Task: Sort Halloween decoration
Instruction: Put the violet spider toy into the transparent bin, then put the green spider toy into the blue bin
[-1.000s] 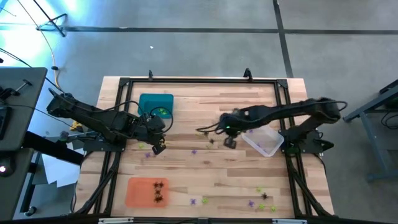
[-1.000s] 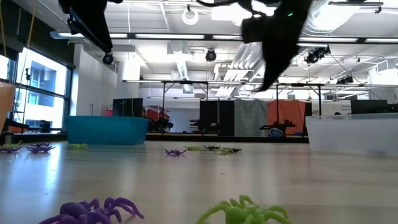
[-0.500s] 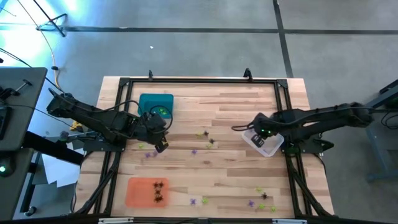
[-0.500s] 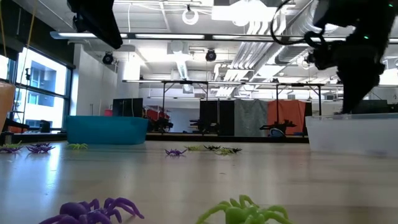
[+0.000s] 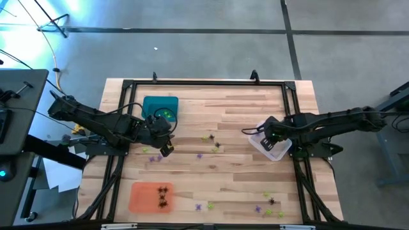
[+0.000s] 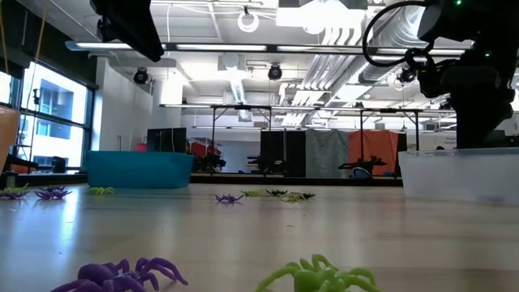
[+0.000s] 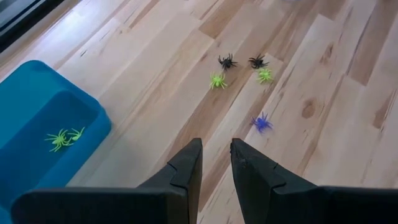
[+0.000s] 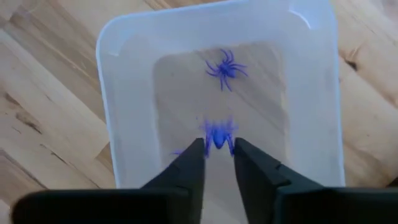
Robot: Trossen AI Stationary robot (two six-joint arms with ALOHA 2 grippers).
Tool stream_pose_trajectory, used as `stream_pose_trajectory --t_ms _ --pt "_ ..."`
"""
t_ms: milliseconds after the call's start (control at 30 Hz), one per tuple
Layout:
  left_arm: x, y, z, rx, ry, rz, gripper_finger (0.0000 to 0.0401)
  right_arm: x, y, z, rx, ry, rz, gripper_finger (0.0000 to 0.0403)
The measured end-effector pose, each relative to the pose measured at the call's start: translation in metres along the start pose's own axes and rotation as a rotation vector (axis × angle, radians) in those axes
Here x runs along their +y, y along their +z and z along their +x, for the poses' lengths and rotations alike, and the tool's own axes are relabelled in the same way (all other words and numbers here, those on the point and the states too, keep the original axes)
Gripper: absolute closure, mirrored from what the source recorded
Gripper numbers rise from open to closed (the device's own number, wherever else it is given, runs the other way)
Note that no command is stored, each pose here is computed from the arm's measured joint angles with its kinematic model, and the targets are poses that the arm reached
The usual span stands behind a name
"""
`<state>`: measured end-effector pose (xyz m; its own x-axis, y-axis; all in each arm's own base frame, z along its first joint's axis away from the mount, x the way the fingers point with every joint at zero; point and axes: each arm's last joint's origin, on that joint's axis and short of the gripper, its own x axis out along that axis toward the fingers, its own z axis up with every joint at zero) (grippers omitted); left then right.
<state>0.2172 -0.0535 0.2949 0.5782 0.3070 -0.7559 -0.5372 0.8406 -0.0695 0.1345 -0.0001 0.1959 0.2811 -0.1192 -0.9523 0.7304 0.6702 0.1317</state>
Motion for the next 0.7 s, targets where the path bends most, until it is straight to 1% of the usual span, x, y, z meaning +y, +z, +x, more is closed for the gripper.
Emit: stream_pose_trajectory --t_ms 100,200,300,400,533,633,700 --pt "-0.001 0.001 0.000 -0.010 -0.010 -0.007 0.0327 0.000 0.000 0.000 0.014 0.012 -0.006 0.0277" --pt "-0.002 0.002 0.000 -0.020 -0.020 -0.011 0.0327 0.001 -0.001 0.000 0.030 0.027 -0.006 0.0255" --pt "-0.005 0.004 0.002 -0.032 -0.028 0.002 0.0327 0.001 -0.001 0.000 0.044 0.039 -0.006 0.0243" --pt "-0.009 0.006 0.010 -0.036 -0.024 0.005 0.0327 0.002 -0.001 0.000 0.056 0.049 -0.006 0.0241" --pt "-0.016 0.006 0.036 0.022 0.020 0.048 0.0327 0.002 -0.002 0.000 0.057 0.050 -0.008 0.0241" --pt "-0.023 0.007 0.063 0.061 0.034 0.124 0.0327 0.002 -0.001 -0.002 0.053 0.054 -0.023 0.0240" --pt "-0.027 0.010 0.082 0.066 0.022 0.184 0.0327 0.005 0.002 -0.007 0.041 0.067 -0.027 0.0240"
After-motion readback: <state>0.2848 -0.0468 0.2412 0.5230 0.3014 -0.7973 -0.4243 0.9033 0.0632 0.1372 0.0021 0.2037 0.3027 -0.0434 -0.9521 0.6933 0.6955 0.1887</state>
